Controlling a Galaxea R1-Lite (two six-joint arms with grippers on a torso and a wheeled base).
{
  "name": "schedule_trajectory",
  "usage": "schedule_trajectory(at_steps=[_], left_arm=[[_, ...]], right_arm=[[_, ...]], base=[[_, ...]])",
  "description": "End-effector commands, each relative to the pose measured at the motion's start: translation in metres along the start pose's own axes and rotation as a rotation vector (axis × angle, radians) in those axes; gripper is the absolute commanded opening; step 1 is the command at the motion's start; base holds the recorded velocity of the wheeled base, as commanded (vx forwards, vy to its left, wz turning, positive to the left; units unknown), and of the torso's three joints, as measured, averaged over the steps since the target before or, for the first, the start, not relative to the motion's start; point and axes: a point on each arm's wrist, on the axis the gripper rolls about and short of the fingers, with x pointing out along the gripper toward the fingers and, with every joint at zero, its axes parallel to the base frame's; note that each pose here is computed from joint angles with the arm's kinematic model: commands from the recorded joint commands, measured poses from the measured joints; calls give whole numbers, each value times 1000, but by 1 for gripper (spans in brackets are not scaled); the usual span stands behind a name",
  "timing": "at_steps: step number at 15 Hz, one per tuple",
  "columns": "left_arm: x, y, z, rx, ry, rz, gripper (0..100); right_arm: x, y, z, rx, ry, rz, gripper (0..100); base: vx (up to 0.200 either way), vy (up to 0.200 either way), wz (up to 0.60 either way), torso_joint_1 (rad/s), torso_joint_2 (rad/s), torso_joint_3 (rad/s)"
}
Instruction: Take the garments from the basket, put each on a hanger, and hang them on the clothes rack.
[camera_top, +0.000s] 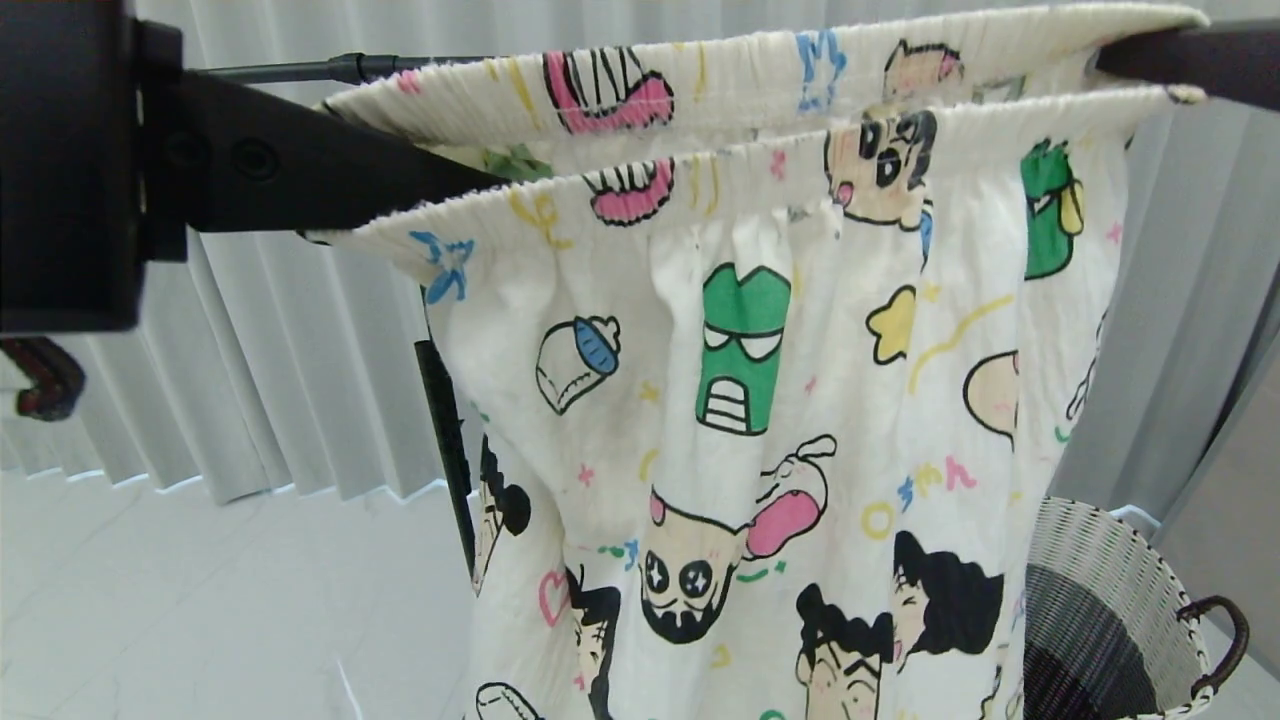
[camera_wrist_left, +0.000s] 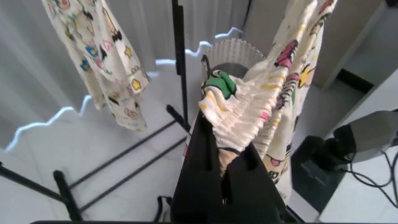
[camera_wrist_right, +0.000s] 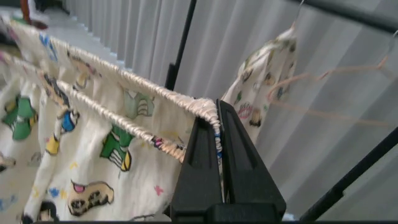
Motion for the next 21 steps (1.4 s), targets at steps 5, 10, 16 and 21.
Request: schedule_trajectory(at_steps=[5, 10, 16, 21], left_arm=[[6, 1, -4, 142, -31, 6, 0], [50, 2, -4, 177, -142, 29, 0], [65, 8, 4, 70, -192, 61, 0], [58, 9, 2, -26, -189, 53, 0]], right_arm=[[4, -13, 6, 10, 92, -56, 0], [-72, 9, 13, 49, 240, 86, 0], [-80, 38, 7, 63, 252, 508, 0], [-77, 37, 1, 59, 287, 438, 0]], base=[[0, 0, 0, 0, 0, 0], [0, 0, 0, 0, 0, 0], [0, 0, 0, 0, 0, 0], [0, 0, 0, 0, 0, 0]])
